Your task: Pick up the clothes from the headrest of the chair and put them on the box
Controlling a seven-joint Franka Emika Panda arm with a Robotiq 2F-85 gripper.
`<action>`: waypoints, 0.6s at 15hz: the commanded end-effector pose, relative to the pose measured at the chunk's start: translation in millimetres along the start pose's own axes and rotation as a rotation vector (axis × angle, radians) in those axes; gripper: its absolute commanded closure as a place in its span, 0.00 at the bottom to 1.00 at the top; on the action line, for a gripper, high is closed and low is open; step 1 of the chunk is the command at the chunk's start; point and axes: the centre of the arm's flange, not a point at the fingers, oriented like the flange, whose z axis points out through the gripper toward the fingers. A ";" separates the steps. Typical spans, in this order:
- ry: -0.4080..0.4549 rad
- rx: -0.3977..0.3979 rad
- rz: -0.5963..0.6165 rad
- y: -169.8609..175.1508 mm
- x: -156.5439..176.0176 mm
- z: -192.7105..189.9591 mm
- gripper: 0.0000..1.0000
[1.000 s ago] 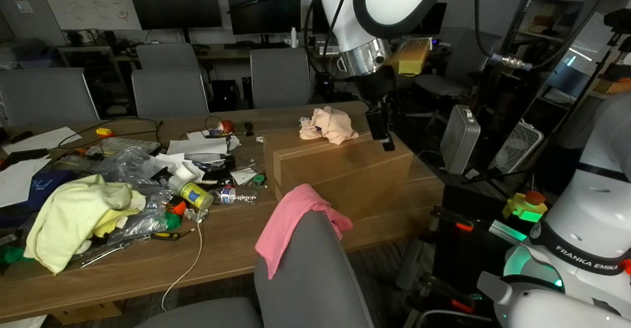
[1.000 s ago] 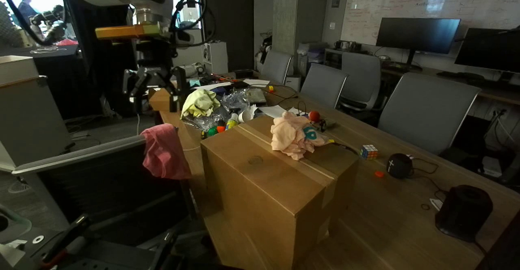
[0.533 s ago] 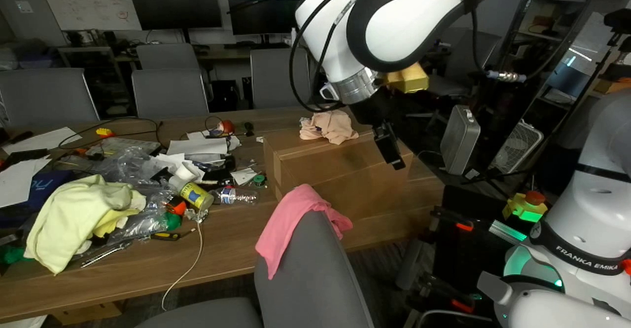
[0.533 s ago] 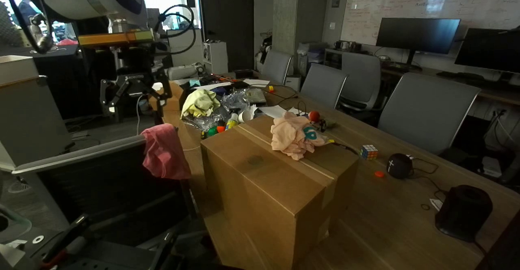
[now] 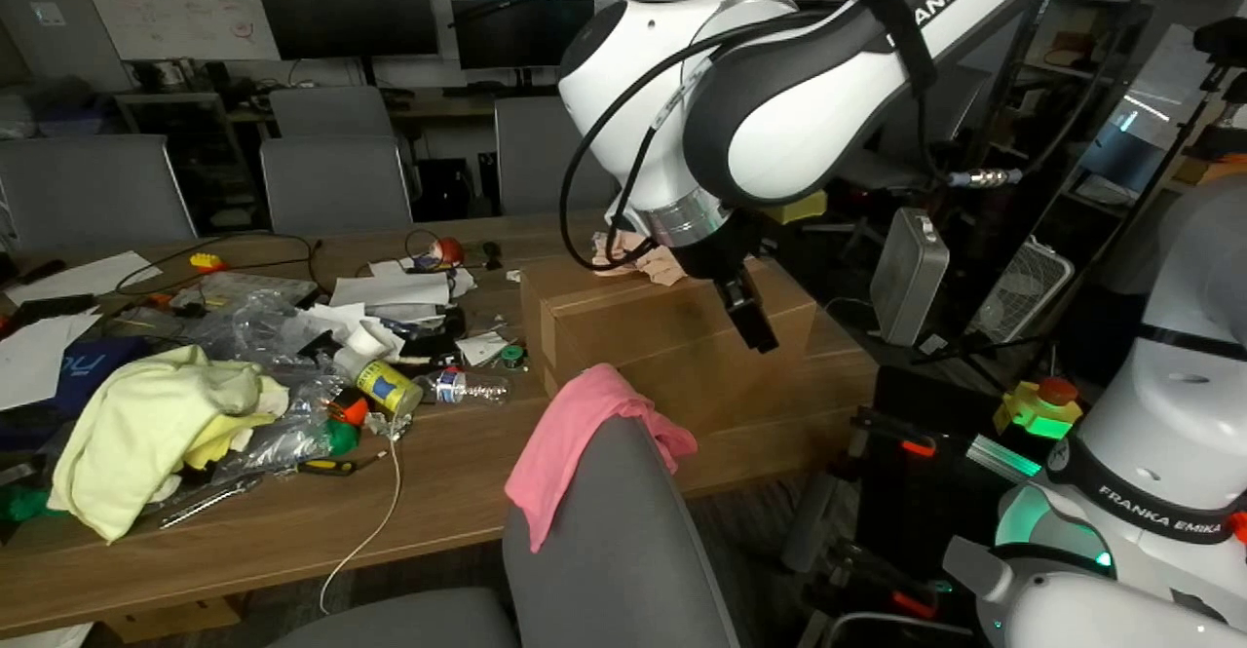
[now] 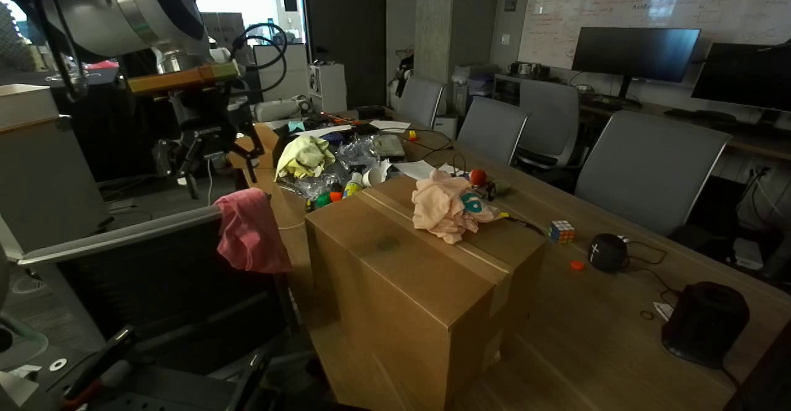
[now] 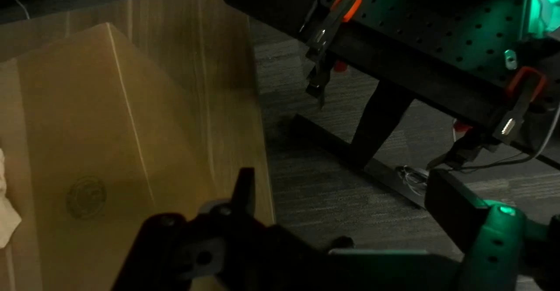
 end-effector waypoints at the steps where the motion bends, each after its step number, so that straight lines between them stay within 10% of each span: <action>1: 0.100 -0.084 0.040 1.3 16.7 -5.9 0.00; 9: 0.331 -0.089 0.116 -22.3 53.0 -23.3 0.00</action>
